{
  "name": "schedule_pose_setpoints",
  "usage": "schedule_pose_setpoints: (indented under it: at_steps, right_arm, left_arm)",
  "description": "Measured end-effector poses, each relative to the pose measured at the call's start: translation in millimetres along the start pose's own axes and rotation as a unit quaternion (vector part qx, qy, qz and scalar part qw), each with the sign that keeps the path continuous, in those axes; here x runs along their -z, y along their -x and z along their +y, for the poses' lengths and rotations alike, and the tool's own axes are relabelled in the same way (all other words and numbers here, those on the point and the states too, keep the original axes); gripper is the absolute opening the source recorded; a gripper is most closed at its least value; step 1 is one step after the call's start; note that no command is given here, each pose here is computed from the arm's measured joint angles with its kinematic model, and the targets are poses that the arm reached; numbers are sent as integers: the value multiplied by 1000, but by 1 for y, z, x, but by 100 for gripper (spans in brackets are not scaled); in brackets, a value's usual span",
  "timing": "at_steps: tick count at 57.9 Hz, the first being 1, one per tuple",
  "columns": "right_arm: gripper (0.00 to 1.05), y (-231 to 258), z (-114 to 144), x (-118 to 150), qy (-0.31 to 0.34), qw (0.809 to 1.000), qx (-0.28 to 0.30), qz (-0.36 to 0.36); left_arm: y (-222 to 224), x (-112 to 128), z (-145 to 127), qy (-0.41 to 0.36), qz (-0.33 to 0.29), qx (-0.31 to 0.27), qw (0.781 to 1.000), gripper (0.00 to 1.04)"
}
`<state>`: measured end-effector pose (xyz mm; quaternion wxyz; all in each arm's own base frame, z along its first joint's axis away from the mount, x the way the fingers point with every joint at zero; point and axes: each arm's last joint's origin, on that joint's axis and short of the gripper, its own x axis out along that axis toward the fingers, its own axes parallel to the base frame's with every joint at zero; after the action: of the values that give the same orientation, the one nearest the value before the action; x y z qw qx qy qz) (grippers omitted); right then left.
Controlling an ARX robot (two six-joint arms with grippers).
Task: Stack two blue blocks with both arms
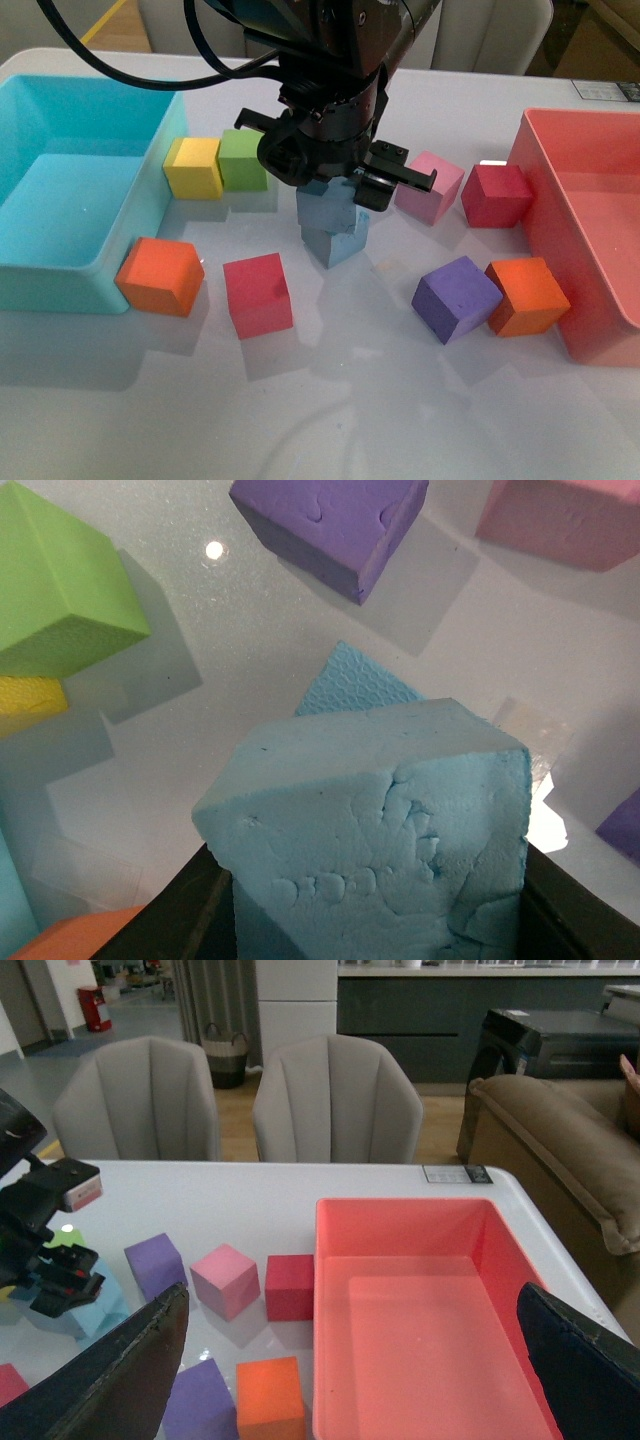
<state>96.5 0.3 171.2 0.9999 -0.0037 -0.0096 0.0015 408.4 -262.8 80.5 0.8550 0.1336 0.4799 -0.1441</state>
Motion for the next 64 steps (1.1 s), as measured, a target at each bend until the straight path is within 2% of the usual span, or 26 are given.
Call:
schedule_pose_setpoints:
  at_steps: [31,48,64]
  right_arm:
    - [96,0,0,0,0,1000,0,0]
    - [96,0,0,0,0,1000,0,0]
    - [96,0,0,0,0,1000,0,0]
  left_arm:
    - [-12,-8,5,-12,6,-1,1000,50]
    - [-13,-8,5,-12,7,6,1000,97]
    - [-4,8,12,-8,17,16,1000,96]
